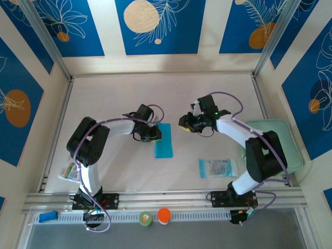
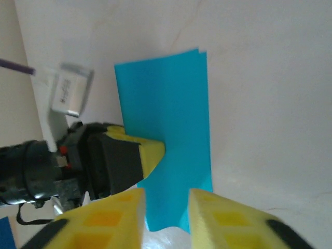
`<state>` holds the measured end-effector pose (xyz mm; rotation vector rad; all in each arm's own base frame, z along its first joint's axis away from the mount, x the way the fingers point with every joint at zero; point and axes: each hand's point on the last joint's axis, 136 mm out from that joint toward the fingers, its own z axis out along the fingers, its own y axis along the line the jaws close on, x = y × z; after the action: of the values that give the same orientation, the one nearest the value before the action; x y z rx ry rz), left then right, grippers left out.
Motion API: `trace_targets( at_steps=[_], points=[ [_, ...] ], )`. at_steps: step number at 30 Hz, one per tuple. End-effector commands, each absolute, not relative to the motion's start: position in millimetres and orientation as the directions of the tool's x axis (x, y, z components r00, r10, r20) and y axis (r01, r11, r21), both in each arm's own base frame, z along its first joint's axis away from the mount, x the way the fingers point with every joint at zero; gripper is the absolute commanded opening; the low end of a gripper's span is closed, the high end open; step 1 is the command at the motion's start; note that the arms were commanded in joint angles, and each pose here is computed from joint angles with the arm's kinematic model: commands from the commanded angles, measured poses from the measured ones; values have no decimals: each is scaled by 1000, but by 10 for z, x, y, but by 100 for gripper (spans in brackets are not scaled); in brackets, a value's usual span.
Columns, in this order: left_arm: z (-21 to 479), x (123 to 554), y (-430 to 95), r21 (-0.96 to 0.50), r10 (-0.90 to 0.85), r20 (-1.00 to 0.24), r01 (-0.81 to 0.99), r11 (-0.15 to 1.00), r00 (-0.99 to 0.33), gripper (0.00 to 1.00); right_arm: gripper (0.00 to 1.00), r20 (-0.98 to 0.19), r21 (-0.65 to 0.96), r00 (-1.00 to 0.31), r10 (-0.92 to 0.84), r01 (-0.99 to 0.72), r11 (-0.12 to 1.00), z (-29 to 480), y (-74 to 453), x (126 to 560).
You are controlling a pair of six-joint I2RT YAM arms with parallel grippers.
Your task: Fold a paper plane with a square sheet of paper (pick it up from the middle)
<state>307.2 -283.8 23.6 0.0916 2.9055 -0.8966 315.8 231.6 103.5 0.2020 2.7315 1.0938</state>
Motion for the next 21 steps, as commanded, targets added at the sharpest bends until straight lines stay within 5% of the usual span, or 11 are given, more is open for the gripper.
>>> trace_targets(
  at_steps=[1, 8, 21],
  points=[
    [174, 3047, -2783, -523, 51, -99, 96, 847, -994, 16, 20, -33, 705, -994, 109, 54, 707, 846, 2592, 2950],
    [141, 3023, -2769, -523, 46, -85, 84, 848, -995, 19, 6, 8, 645, -997, 79, 65, 761, 499, 2851, 2913],
    [227, 3023, -2704, -504, -6, -85, 37, 863, -996, 28, 2, 104, 512, -987, 122, 158, 845, 28, 2743, 2828]
  ],
)
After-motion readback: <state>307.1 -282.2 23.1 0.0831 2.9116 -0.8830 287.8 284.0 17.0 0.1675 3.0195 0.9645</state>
